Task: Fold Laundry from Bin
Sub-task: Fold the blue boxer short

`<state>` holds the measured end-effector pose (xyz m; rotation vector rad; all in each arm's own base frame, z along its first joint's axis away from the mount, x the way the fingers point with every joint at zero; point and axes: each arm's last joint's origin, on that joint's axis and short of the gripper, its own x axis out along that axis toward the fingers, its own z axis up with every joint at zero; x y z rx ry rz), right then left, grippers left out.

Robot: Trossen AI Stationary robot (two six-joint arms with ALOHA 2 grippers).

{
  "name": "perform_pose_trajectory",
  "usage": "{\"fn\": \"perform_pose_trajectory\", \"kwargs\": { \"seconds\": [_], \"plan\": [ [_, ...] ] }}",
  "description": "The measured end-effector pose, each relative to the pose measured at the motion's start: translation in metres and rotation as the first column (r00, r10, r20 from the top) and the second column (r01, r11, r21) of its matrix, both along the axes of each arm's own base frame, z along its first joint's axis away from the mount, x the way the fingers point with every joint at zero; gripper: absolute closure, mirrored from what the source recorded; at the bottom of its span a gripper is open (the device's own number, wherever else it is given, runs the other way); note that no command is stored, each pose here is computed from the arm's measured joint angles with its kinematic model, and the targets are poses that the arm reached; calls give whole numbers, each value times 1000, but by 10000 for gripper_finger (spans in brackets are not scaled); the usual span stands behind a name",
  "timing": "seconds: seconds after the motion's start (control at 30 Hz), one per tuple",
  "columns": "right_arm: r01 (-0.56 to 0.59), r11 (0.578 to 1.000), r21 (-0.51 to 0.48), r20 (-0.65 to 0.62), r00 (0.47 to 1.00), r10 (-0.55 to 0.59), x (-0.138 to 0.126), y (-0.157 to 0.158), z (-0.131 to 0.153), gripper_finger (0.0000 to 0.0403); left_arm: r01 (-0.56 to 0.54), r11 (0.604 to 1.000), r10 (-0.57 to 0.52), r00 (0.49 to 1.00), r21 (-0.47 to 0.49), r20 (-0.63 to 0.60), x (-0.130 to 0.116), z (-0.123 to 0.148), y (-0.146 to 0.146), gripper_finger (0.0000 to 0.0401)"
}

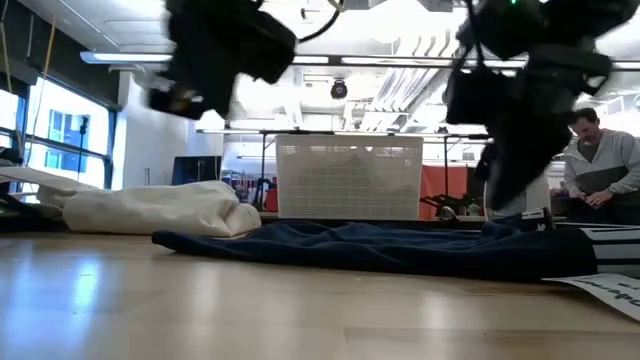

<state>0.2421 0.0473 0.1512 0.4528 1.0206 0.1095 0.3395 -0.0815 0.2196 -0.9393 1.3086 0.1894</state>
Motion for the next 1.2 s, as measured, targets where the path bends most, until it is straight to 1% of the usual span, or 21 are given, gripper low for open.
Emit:
{"fn": "perform_pose_trajectory", "kwargs": {
  "seconds": [0.07, 0.1, 0.13, 0.2, 0.27, 0.3, 0.37, 0.4, 0.5, 0.53, 0.63, 0.7, 0.77, 0.8, 0.87, 0.93, 0.97, 1.07, 1.17, 1.2],
  "plan": [
    [145, 989, -5, -17, 989, -145, 0, 2, 11, 403, -33, 994, 27, 998, 100, 56, 4, 3, 20, 401],
    [235, 972, 3, -38, 971, -235, -1, 2, 13, 403, -39, 989, 30, 997, 143, 69, 6, 2, 31, 401],
    [333, 943, 19, -63, 942, -331, -3, 3, 14, 403, -39, 984, 27, 997, 175, 68, 9, -2, 41, 401],
    [474, 879, 52, -101, 878, -468, -7, 8, 9, 403, -24, 972, 10, 998, 234, 58, 15, -13, 57, 401],
    [544, 836, 71, -136, 836, -532, -10, 16, 0, 403, 22, 963, -30, 999, 269, 22, 19, -27, 67, 401],
    [564, 822, 76, -166, 820, -548, -13, 20, -5, 403, 55, 959, -58, 998, 277, 2, 20, -35, 69, 401],
    [592, 806, 24, -238, 786, -571, -21, 27, -19, 403, 114, 952, -106, 993, 283, -46, 22, -50, 69, 401],
    [600, 800, 6, -242, 777, -581, -22, 31, -23, 403, 142, 948, -127, 989, 284, -70, 23, -57, 66, 401],
    [591, 806, -23, -240, 780, -578, -22, 38, -32, 403, 204, 942, -173, 976, 267, -132, 24, -77, 50, 401],
    [574, 818, -24, -233, 793, -563, -20, 38, -34, 403, 218, 944, -185, 971, 248, -151, 24, -83, 41, 401],
    [477, 879, -4, -186, 863, -469, -10, 39, -39, 403, 247, 951, -211, 958, 185, -195, 20, -91, 12, 401],
    [411, 911, 4, -148, 902, -406, -4, 38, -41, 403, 266, 947, -222, 946, 178, -235, 12, -93, -11, 401],
    [351, 936, 3, -122, 929, -348, 2, 36, -42, 403, 284, 945, -230, 930, 163, -287, 0, -93, -33, 401],
    [320, 947, -3, -119, 941, -318, 4, 35, -42, 403, 281, 948, -226, 927, 152, -300, -5, -91, -43, 401],
    [245, 969, -24, -118, 962, -246, 7, 33, -39, 403, 241, 960, -186, 930, 145, -318, -13, -85, -58, 401],
    [176, 983, -53, -143, 973, -182, 7, 32, -35, 403, 200, 965, -132, 928, 168, -348, -23, -79, -66, 401],
    [149, 986, -77, -168, 973, -160, 6, 31, -32, 403, 189, 968, -122, 931, 167, -345, -25, -75, -69, 401],
    [85, 987, -137, -233, 966, -116, 3, 30, -20, 403, 157, 978, -114, 955, 140, -275, -29, -50, -72, 401],
    [53, 986, -158, -261, 961, -94, 1, 30, -6, 403, 114, 987, -86, 972, 117, -219, -31, -28, -66, 401],
    [55, 987, -151, -243, 966, -91, 2, 31, 2, 403, 95, 989, -71, 978, 113, -198, -31, -20, -63, 401]
  ]
}}
